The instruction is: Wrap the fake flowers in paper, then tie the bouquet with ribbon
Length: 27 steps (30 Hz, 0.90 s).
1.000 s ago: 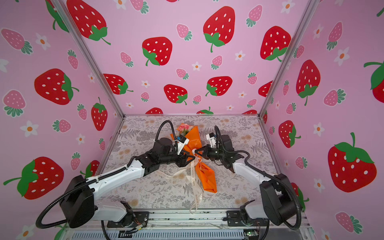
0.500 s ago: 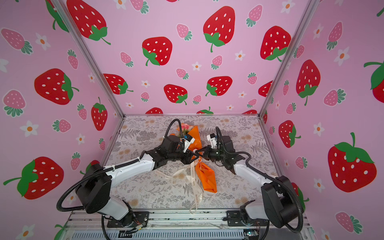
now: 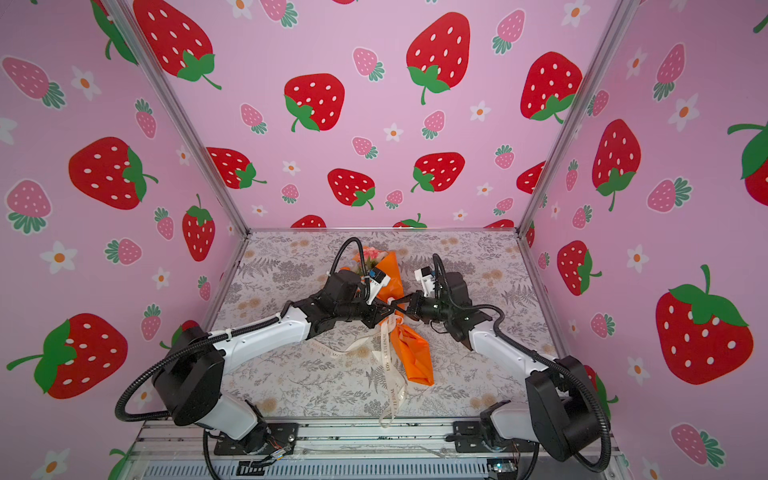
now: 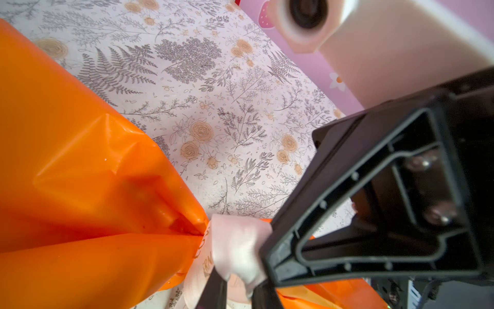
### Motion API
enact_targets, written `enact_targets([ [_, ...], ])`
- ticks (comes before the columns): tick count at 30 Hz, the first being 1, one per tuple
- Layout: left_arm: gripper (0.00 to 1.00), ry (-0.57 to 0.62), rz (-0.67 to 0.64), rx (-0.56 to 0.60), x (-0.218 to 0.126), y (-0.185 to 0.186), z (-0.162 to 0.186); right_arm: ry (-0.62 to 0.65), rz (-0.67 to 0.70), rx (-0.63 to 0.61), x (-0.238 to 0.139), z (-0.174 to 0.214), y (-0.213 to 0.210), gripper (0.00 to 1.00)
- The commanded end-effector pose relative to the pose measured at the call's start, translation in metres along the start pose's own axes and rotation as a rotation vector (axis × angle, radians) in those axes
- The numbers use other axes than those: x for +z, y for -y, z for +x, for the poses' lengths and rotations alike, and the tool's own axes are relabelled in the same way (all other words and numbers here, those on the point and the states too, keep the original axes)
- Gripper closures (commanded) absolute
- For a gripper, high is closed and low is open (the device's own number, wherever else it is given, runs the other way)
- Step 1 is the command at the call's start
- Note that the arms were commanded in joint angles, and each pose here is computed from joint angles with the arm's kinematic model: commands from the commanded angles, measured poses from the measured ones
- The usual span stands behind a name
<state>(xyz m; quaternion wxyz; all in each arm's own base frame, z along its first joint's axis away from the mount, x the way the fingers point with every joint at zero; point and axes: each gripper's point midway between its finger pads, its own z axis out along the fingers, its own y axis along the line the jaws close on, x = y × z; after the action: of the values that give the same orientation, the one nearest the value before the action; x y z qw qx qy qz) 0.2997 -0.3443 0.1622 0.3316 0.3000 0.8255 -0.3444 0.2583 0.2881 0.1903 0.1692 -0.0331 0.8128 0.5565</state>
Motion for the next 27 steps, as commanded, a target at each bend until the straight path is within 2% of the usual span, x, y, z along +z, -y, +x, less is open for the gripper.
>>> enact_targets([
  [1, 0.95, 0.033, 0.006, 0.005, -0.003, 0.003, -0.017, 0.001, 0.031, -0.012, -0.006, 0.006, 0.001, 0.9],
  [3, 1.0, 0.033, -0.014, -0.005, -0.005, 0.0, -0.015, 0.008, 0.08, -0.025, -0.012, 0.008, 0.004, 0.83],
  [6, 1.0, 0.02, -0.047, -0.029, -0.007, -0.006, -0.011, 0.034, 0.204, -0.059, -0.027, 0.013, 0.013, 0.69],
  [8, 1.0, 0.015, -0.056, -0.04, -0.007, -0.008, -0.009, 0.042, 0.284, -0.093, -0.036, 0.022, 0.017, 0.64],
  [12, 1.0, -0.003, -0.053, -0.071, -0.005, -0.009, -0.004, 0.01, 0.38, -0.233, -0.044, 0.061, 0.007, 0.64],
  [16, 1.0, -0.011, -0.059, -0.102, -0.003, -0.012, 0.0, -0.077, 0.479, -0.282, -0.046, 0.113, 0.016, 0.66],
  [19, 1.0, -0.015, -0.06, -0.127, -0.002, -0.013, 0.002, -0.137, 0.479, -0.348, -0.041, 0.153, 0.016, 0.67],
  [21, 1.0, -0.022, -0.056, -0.137, -0.001, -0.013, 0.003, -0.211, 0.512, -0.346, -0.039, 0.181, 0.028, 0.67],
  [24, 1.0, -0.034, -0.053, -0.151, 0.001, -0.013, 0.008, -0.307, 0.574, -0.409, -0.037, 0.218, 0.038, 0.64],
  [27, 1.0, -0.034, -0.053, -0.16, 0.002, -0.014, 0.01, -0.357, 0.626, -0.416, -0.036, 0.24, 0.052, 0.57],
])
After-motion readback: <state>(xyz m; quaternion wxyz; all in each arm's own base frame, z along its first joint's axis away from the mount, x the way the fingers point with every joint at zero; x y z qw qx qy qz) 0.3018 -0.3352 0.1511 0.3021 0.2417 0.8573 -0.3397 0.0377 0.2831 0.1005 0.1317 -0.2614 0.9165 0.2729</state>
